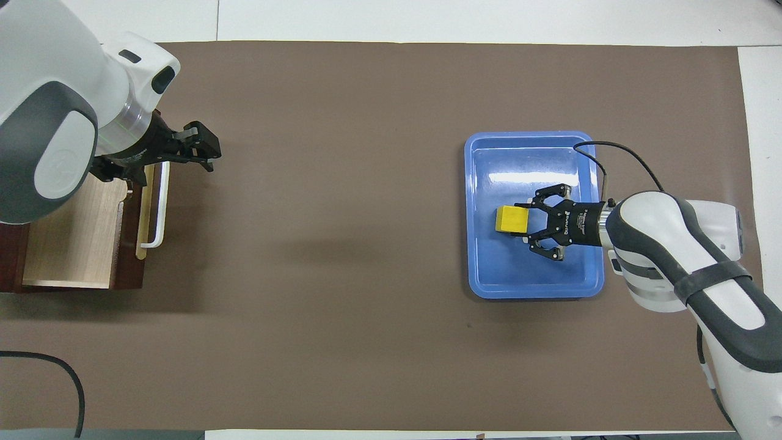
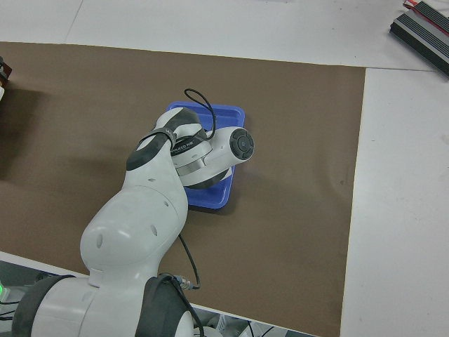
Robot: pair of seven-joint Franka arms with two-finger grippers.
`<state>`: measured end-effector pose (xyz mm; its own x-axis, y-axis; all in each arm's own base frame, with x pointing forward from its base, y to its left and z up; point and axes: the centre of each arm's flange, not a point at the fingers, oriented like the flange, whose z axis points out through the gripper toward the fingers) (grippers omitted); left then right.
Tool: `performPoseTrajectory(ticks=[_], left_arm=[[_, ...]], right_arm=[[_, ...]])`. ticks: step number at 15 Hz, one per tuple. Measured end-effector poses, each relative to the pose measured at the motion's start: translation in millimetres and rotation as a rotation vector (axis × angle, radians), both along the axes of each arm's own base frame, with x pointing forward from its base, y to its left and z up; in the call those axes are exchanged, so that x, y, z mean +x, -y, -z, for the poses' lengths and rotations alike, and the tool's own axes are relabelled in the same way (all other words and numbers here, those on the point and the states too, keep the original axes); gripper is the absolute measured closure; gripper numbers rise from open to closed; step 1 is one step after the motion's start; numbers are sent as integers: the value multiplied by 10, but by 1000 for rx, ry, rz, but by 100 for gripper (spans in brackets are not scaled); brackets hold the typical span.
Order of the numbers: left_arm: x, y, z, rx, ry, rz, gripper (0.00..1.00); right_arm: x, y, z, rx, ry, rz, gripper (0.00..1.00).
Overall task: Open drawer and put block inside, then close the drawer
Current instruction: 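Carry the cube toward the left gripper and grasp it with the left gripper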
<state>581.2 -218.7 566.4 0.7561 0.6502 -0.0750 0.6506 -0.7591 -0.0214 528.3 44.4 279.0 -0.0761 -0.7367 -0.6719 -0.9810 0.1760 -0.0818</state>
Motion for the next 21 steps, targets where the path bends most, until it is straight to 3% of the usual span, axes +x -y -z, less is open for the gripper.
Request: performPoseTrajectory(ticks=[3,6,8,11,13,16,21], left_arm=[[-24,165,-16,3,16,-306,0],[-56,231,39,19,1,-478,0],[-88,306,114,30,-10,-586,0],[-140,511,244,27,-1,-727,0],[-168,612,280,28,13,-788,0],[-254,814,311,50,45,-838,0],[-404,1084,483,87,37,-858,0]], right_arm=[[282,-259,-448,29,15,-23,45],[566,-696,-1184,66,12,-53,45],[649,-1122,-1628,97,12,-57,45],[505,-1946,-1865,109,18,-91,45],[280,-2524,-1762,93,22,-124,45],[21,-2966,-1501,72,-25,-158,45],[20,-3085,-1089,47,-88,-167,45]])
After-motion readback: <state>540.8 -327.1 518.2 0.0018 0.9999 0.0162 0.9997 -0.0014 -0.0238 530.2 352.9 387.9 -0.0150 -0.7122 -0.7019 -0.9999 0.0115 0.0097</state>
